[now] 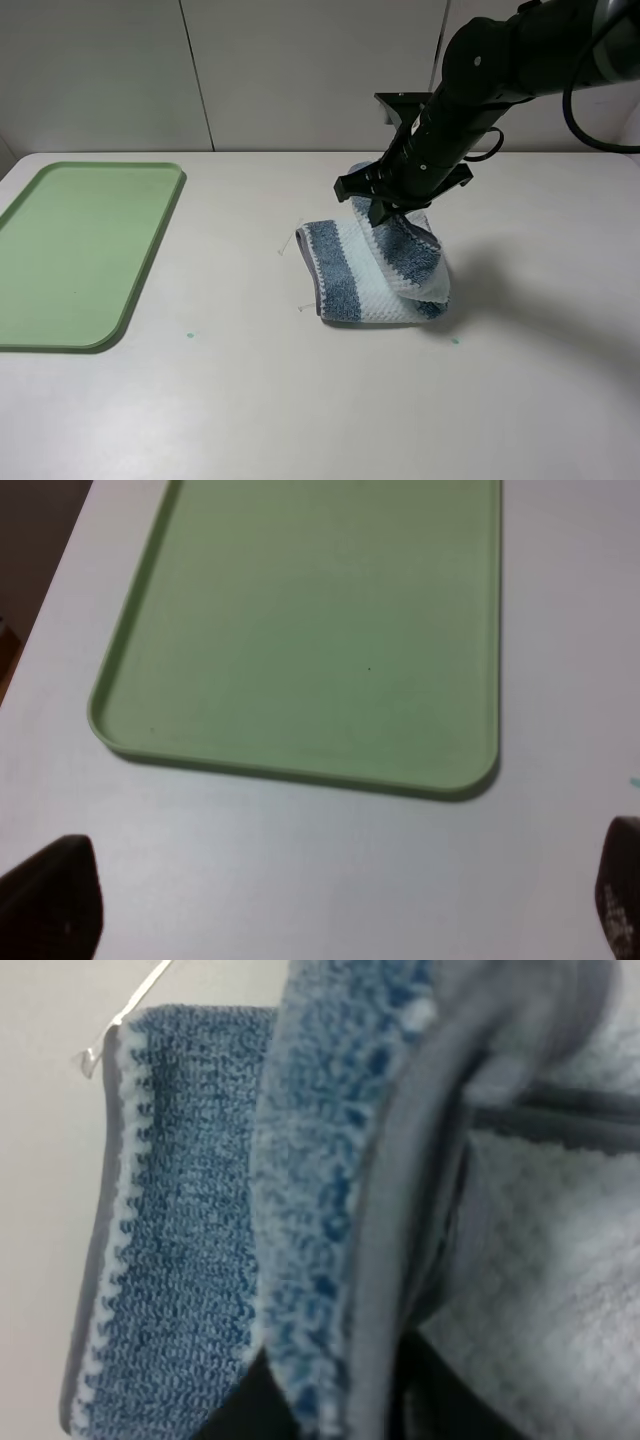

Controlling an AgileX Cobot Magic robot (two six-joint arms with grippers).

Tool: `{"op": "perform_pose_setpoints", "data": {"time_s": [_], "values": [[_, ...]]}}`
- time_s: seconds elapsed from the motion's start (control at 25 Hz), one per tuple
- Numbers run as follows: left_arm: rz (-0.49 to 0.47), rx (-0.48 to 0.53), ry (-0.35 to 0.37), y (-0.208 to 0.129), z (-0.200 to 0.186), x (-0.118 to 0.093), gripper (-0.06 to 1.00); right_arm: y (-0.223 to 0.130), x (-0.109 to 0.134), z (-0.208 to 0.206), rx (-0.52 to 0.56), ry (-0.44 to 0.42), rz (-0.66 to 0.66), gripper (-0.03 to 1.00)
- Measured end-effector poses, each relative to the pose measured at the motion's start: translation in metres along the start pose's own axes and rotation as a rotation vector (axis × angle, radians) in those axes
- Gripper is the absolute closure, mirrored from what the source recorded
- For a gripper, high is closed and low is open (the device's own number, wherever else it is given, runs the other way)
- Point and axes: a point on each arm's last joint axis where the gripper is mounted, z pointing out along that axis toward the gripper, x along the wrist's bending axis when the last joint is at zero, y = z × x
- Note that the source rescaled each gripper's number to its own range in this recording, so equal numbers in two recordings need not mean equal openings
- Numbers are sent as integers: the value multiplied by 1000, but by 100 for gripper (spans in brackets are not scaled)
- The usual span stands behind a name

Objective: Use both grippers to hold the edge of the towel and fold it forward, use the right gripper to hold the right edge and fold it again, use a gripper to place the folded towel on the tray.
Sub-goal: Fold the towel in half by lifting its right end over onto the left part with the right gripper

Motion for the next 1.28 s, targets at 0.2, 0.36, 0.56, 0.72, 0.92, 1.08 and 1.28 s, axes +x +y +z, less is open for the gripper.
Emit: {"op": "perform_pose_setpoints", "data": {"time_s": [0.2,0.36,0.56,0.72,0.92,1.08,1.28], "values": [[0,0,0,0,0,0,-5,0,2,0,0,18,23,31],[0,0,0,0,0,0,-5,0,5,0,3,50,96,15],[0,0,0,0,0,0,-5,0,6,0,4,62,143,13],[0,0,0,0,0,0,-5,0,6,0,1,64,149,13],[0,0,0,0,0,0,-5,2,5,0,-17,61,142,12],[0,0,0,0,0,0,-5,2,5,0,-20,54,86,0],[0,0,0,0,0,0,-5,3,5,0,-25,54,60,-3]]}}
